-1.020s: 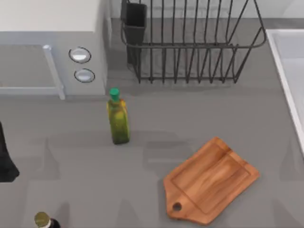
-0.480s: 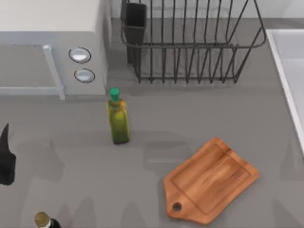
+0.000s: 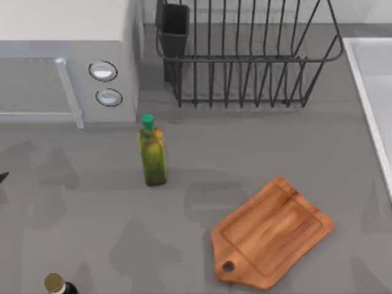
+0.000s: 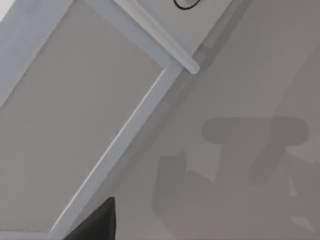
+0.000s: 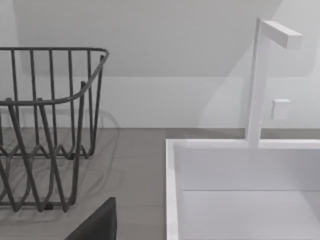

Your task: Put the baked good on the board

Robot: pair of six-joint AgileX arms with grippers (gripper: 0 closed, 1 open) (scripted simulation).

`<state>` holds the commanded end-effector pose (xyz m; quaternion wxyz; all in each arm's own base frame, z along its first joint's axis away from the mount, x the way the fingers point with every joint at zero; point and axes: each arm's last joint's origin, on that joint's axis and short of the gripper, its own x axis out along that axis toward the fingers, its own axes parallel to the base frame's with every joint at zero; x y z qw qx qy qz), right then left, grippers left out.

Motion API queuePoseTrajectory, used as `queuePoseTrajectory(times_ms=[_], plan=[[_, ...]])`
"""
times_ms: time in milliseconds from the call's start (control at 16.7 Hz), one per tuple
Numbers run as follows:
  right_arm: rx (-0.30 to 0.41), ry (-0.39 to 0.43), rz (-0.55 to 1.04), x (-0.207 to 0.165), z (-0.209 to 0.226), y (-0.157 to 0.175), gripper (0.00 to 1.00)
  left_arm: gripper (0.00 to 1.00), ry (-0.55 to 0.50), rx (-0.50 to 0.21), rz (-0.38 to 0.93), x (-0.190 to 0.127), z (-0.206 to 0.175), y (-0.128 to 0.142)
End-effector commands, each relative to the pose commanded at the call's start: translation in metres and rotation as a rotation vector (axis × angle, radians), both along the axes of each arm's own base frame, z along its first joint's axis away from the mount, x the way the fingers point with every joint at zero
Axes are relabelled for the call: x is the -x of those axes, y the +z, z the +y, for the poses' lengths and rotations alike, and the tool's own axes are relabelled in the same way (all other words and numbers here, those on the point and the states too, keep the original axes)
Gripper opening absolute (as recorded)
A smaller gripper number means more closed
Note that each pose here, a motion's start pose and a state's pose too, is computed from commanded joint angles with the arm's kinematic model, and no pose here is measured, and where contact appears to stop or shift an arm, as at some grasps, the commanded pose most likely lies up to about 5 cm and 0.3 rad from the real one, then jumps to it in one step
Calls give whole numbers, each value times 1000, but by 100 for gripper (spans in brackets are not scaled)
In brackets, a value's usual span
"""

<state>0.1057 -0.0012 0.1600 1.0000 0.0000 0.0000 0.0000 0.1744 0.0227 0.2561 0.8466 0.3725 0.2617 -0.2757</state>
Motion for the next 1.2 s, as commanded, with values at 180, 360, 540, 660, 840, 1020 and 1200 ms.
queuePoseTrajectory(times_ms=[180,360,540,660,840,1020,1200], plan=[[0,0,0,0,0,0,100,100,-199,-33,120,-35,26,1],[0,0,0,0,0,0,100,100,-358,34,195,-68,64,-16],[0,0,0,0,0,0,100,100,-446,179,216,-91,111,-52],[0,0,0,0,0,0,100,100,-455,303,207,-96,144,-85],[0,0,0,0,0,0,100,100,-410,490,170,-90,185,-138],[0,0,0,0,0,0,100,100,-335,637,123,-75,213,-184],[0,0,0,0,0,0,100,100,-283,709,89,-64,225,-208]])
